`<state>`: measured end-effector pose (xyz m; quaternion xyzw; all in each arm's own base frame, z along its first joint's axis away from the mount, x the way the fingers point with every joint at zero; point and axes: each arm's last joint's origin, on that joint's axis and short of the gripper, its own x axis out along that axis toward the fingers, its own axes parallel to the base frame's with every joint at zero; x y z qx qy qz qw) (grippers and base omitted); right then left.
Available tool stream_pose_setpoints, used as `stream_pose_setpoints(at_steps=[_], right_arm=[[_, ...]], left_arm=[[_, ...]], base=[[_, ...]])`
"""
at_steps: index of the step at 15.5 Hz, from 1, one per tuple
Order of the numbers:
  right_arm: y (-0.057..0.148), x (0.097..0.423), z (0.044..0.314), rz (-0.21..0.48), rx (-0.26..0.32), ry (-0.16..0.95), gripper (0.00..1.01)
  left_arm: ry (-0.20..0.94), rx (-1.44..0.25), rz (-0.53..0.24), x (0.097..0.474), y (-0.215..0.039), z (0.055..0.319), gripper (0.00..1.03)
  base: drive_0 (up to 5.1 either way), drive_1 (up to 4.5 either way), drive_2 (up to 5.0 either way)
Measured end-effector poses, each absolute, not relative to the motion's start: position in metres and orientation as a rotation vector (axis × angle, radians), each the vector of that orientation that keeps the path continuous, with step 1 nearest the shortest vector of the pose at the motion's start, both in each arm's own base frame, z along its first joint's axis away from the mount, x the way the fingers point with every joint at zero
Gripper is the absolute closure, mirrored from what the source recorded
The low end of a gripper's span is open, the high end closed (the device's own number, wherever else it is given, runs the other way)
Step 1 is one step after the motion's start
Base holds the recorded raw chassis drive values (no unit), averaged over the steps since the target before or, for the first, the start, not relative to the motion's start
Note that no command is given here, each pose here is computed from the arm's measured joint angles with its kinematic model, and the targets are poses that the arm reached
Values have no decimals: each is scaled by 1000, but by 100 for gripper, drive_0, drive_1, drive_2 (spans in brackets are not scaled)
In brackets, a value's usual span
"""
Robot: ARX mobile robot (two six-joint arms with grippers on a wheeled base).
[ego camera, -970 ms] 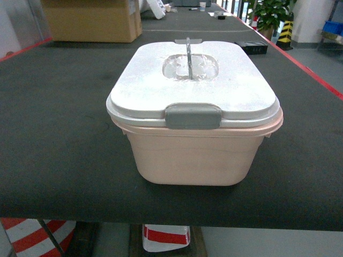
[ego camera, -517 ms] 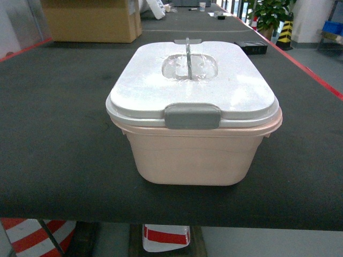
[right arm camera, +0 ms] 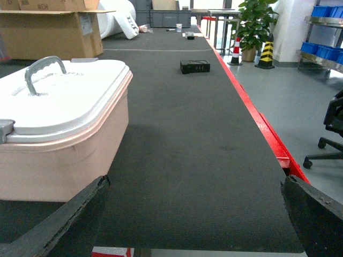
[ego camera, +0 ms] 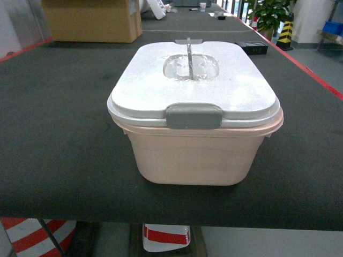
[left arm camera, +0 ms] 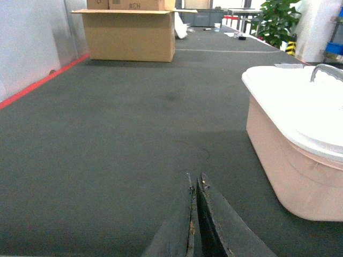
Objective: Pick capacitor and pack into box
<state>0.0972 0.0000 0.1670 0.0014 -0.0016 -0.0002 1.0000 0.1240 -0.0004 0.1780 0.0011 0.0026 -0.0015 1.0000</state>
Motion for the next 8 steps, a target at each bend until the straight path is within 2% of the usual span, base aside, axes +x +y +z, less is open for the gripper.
stream_pose_setpoints(at_steps=[3,8], right_arm=[[0,97,167,0,2,-3,3],[0,97,167,-1,2,-3,3]], left_arm=[[-25,2,-1,119,0,173,101],[-13,2,-2,113,0,171,101]], base=[[0,0,0],[0,0,0]])
